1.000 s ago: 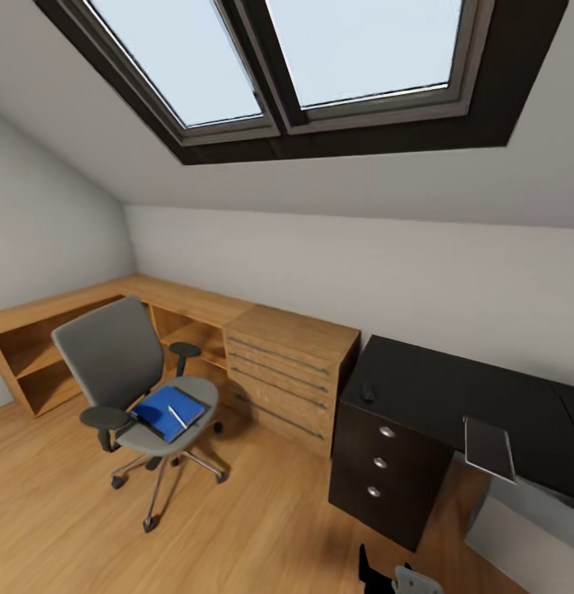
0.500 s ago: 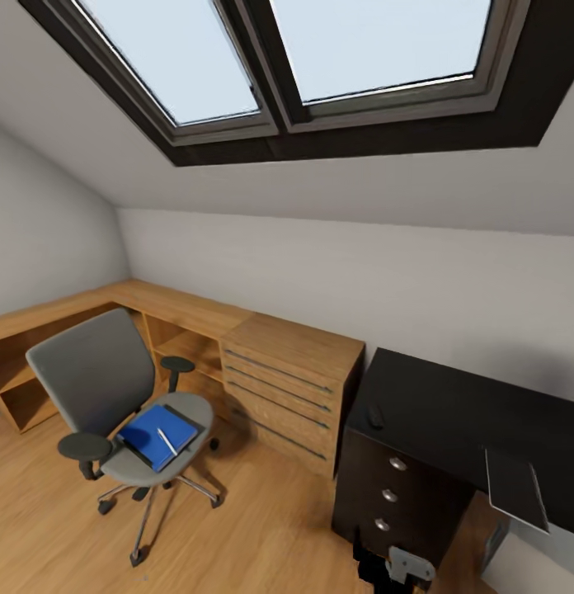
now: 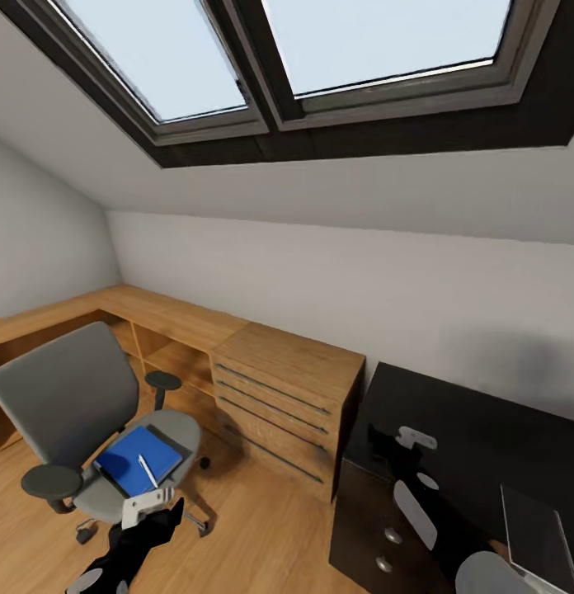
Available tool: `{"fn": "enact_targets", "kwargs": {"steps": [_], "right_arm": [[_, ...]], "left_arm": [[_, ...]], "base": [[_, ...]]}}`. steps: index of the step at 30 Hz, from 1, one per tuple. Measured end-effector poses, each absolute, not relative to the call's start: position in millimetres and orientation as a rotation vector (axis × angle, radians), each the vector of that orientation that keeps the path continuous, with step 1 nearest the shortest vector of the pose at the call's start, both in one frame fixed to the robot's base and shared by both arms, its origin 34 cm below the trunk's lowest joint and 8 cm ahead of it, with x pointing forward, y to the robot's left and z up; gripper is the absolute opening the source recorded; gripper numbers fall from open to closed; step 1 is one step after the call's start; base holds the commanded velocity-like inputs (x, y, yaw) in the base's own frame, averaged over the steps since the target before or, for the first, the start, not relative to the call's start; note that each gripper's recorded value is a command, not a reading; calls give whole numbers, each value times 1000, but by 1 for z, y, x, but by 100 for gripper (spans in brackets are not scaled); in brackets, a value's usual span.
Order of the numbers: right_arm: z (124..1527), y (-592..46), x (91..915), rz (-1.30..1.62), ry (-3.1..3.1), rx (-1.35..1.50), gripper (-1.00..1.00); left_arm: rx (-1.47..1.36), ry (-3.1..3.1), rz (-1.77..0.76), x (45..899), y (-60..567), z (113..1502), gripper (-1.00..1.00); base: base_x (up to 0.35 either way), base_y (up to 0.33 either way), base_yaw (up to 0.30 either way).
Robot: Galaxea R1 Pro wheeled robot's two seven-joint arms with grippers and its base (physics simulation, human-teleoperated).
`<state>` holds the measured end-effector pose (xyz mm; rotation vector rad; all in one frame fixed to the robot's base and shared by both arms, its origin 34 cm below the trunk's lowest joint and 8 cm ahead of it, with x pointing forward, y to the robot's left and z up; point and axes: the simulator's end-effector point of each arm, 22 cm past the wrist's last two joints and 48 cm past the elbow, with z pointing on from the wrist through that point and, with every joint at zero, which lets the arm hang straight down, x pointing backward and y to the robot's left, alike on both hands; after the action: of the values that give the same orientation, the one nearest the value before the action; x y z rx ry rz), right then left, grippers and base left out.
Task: In the bedroom, organize the workspace by keeping the computer under the desk, ensuring the monitor is on the desk, placing the keyboard on the desk next to the monitor, placing the mouse on the desk next to the keyboard, moving the folder from the swivel chair onto the desk next to the mouse, stacking the notebook on top of the folder with the pen on top of the notebook, and positioning the swivel chair next to the desk.
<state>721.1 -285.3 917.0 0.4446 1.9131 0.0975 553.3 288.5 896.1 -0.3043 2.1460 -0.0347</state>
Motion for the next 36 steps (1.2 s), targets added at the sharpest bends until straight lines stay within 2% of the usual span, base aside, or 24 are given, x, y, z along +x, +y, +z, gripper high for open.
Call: {"fn": "enact_targets", "kwargs": {"steps": [6, 15, 25, 36], "right_arm": [[904, -304, 722, -19, 2067, 365, 100], [894, -316, 717, -78, 2052, 347, 100], [871, -297, 706, -152, 2127, 179, 100], [848, -282, 692, -157, 2250, 128, 100]], "left_arm": [[-287, 2204, -83, 549, 266, 891, 100], [-281, 2197, -83, 550, 266, 891, 100], [-283, 2142, -73, 559, 273, 915, 100], [-305, 2097, -84, 565, 277, 933, 100]], "base": [[322, -127, 0], [258, -72, 0], [11, -1, 0], [0, 0, 0]]}}
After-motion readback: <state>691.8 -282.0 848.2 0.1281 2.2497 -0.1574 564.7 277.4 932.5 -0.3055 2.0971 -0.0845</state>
